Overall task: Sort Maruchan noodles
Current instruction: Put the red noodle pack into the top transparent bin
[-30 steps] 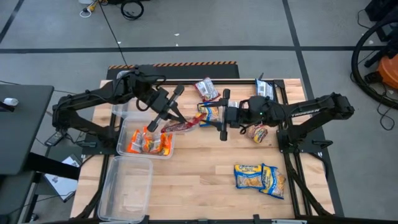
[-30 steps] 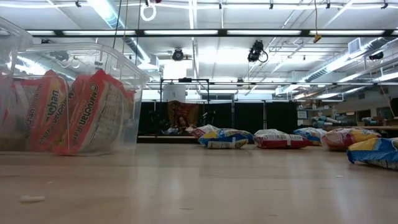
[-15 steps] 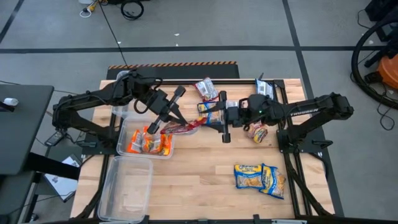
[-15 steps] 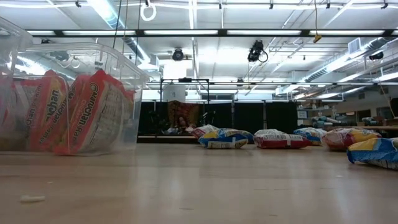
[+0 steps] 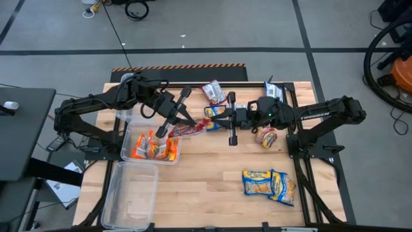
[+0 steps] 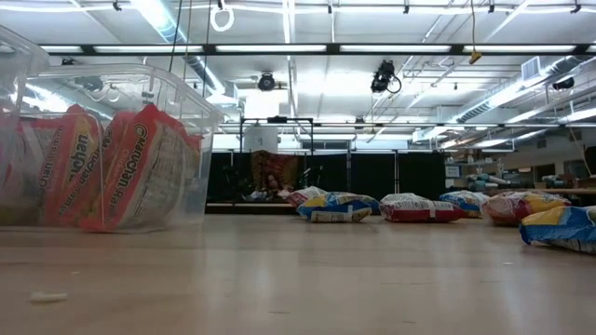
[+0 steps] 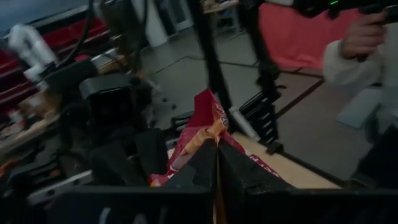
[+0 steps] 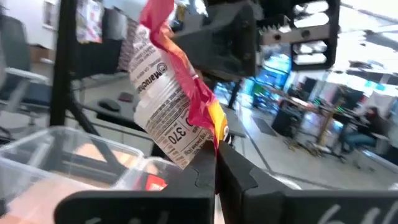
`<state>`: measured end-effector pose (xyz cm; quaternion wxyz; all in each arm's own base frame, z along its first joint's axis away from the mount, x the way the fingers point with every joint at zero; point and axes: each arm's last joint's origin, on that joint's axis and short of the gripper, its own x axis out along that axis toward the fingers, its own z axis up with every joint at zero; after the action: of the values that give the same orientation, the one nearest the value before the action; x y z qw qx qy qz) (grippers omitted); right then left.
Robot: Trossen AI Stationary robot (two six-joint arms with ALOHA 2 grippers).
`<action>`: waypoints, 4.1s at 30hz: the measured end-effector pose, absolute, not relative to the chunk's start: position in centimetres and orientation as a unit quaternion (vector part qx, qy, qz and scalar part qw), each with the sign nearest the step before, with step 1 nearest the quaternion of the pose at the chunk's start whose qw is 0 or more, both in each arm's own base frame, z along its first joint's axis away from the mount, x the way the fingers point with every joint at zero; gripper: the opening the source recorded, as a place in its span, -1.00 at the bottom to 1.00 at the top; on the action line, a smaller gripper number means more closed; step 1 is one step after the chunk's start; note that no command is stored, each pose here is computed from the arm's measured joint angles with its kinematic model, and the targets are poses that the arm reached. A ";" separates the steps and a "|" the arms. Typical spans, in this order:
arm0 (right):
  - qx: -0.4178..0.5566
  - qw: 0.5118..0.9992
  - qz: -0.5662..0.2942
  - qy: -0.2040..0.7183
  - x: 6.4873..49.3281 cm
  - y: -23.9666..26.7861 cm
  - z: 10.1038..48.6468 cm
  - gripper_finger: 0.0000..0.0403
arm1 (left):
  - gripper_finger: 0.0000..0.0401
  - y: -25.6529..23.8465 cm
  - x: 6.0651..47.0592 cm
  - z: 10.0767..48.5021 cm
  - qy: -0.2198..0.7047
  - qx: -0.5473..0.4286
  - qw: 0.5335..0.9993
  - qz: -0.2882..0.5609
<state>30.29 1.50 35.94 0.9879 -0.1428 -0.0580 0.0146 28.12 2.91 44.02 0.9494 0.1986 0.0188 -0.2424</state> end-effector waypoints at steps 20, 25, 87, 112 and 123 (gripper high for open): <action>-0.069 0.990 -0.071 0.099 29.7 -0.4 33.4 -0.98 | 0.13 4.3 25.8 42.6 0.197 0.132 0.971 -0.013; -0.067 0.984 -0.082 0.145 29.5 -1.0 32.5 -0.98 | 0.21 5.0 27.3 41.0 0.240 0.094 0.966 0.000; -0.037 0.973 -0.137 0.180 26.1 -1.2 33.9 -0.10 | -0.96 9.8 14.7 40.4 0.546 0.172 0.781 0.248; 0.027 0.966 -0.110 0.232 25.9 1.0 26.8 -0.10 | -0.99 13.9 13.3 31.0 0.603 0.011 0.792 0.091; 0.036 0.968 -0.103 0.225 25.9 1.4 27.0 -0.10 | -0.99 15.4 10.6 26.8 0.614 -0.059 0.779 0.113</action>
<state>25.94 1.43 26.96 0.9683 0.0359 0.2246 -0.1035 10.65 15.42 26.79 0.7789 -0.0588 0.6140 0.1135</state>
